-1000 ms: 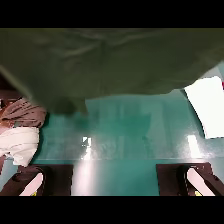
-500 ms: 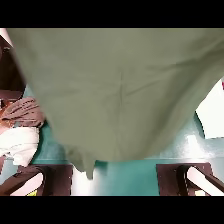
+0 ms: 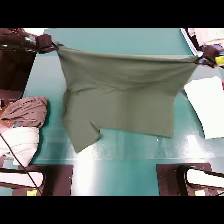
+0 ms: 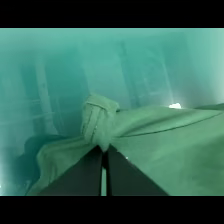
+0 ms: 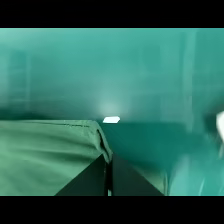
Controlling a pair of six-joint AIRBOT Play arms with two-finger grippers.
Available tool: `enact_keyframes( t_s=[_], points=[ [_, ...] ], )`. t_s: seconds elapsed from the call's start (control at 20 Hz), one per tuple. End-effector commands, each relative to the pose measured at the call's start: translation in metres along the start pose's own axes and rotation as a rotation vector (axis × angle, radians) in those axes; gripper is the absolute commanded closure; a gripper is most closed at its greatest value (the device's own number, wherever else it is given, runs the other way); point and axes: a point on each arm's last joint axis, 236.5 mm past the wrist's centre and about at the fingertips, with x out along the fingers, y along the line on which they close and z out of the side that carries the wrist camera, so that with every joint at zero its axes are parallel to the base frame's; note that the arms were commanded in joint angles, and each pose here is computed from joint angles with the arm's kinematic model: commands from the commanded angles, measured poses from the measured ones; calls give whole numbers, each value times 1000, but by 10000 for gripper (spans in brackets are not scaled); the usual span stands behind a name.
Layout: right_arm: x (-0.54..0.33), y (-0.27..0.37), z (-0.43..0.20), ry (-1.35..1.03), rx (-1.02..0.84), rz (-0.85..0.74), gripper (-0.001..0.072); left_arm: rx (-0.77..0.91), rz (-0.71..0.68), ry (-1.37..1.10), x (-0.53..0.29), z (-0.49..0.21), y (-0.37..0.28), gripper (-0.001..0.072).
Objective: Fold the shirts.
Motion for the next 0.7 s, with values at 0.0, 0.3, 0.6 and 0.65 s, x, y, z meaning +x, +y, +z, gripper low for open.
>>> enact_keyframes(
  t_s=[0.0, 0.3, 0.6, 0.65],
  points=[
    [45, 3, 30, -123, -58, -44, 699, 5, 17, -59, 34, 9, 23, 683],
    [61, 4, 18, -72, -53, -33, 343, -16, 44, 4, 31, -6, 38, 85],
    [-1, 13, -63, 241, -164, -8, 410, -168, 12, 361, -14, -97, 76, 226],
    [-8, 14, -79, 279, -163, -5, 410, -205, 12, 400, -16, -116, 80, 227]
  ],
)
